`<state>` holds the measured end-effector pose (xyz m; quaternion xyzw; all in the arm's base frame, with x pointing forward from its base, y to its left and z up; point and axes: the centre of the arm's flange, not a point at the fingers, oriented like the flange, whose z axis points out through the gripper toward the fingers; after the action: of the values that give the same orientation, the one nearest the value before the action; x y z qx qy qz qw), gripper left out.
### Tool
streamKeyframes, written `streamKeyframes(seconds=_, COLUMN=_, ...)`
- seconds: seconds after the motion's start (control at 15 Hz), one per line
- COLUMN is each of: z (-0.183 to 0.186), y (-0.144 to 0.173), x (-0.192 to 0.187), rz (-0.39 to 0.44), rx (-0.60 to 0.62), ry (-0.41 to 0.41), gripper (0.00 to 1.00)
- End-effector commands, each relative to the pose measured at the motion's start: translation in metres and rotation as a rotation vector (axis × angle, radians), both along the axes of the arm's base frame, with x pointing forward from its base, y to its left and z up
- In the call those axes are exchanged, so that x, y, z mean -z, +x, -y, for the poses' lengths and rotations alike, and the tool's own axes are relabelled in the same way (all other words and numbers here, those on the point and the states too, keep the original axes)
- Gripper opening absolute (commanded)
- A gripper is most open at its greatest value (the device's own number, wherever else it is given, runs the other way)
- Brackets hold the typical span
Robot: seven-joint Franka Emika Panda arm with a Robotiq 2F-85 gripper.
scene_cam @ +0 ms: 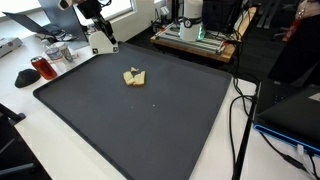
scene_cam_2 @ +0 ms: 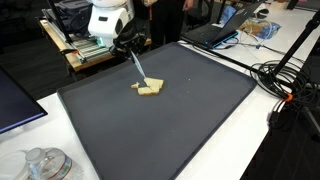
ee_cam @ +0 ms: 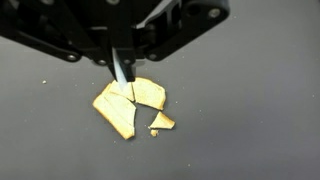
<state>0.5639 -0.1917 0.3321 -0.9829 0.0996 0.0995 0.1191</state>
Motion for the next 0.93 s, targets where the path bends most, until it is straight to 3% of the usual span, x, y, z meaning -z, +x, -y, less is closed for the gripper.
streamKeyframes(seconds=0.0, z=0.02, y=-0.03, x=-0.008, rz=0.051, rx=0.077, ry=0.1, gripper=0.01)
streamKeyframes(seconds=0.53, z=0.042, y=-0.084, x=0.013, rz=0.173, rx=0.226, ry=0.302, gripper=0.01)
streamKeyframes(seconds=0.87, z=0.043, y=-0.118, x=0.035, rz=0.252, rx=0.279, ry=0.327, gripper=0.01)
